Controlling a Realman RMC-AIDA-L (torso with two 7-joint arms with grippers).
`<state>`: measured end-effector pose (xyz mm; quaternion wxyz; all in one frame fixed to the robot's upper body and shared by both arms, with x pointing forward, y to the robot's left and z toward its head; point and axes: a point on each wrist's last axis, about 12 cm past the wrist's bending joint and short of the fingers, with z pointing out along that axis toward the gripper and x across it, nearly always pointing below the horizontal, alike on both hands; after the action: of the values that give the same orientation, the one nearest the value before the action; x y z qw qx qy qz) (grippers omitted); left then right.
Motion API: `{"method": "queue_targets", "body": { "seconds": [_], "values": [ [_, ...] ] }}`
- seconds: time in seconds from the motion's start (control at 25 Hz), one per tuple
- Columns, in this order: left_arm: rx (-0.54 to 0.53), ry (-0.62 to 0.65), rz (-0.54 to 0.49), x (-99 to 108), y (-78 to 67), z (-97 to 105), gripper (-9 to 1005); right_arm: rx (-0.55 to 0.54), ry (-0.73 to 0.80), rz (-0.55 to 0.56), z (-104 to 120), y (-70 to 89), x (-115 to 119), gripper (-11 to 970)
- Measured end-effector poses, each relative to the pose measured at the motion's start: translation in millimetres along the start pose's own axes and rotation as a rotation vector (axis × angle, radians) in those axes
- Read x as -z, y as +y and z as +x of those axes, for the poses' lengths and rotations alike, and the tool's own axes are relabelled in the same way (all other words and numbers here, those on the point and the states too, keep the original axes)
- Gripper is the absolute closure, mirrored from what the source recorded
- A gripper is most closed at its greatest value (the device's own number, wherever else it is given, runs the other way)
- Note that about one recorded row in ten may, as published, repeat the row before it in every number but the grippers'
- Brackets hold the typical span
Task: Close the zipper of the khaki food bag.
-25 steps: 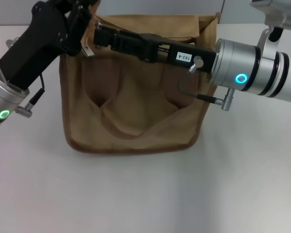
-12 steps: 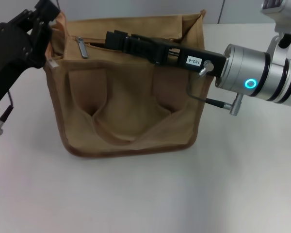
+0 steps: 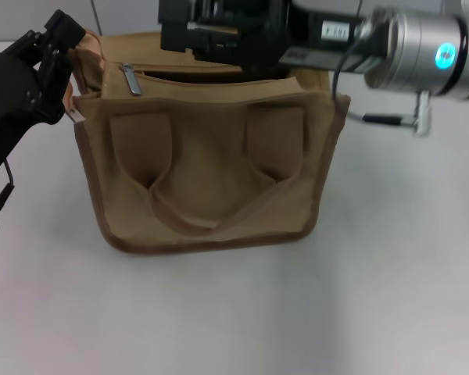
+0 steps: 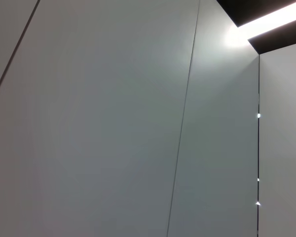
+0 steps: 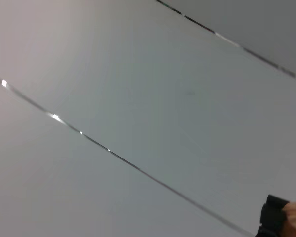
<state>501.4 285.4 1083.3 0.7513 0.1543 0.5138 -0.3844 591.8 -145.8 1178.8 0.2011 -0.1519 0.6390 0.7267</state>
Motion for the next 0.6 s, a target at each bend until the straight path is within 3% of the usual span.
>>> {"method": "queue_targets", "body": {
  "seconds": [0.08, 0.2, 0.6],
  "values": [
    [0.002, -0.009, 0.004, -1, -0.7, -1, 919, -0.144, 0.022, 0.027, -8, 0.2, 1, 370],
    [0.004, -0.023, 0.012, -2, -1.2, -2, 919, -0.253, 0.008, 0.07, -13, -5.0, 6, 370],
    [0.01, -0.042, 0.027, -8, -1.5, -3, 918, -0.294, -0.044, 0.107, -7, -17.8, -1, 371]
  ]
}}
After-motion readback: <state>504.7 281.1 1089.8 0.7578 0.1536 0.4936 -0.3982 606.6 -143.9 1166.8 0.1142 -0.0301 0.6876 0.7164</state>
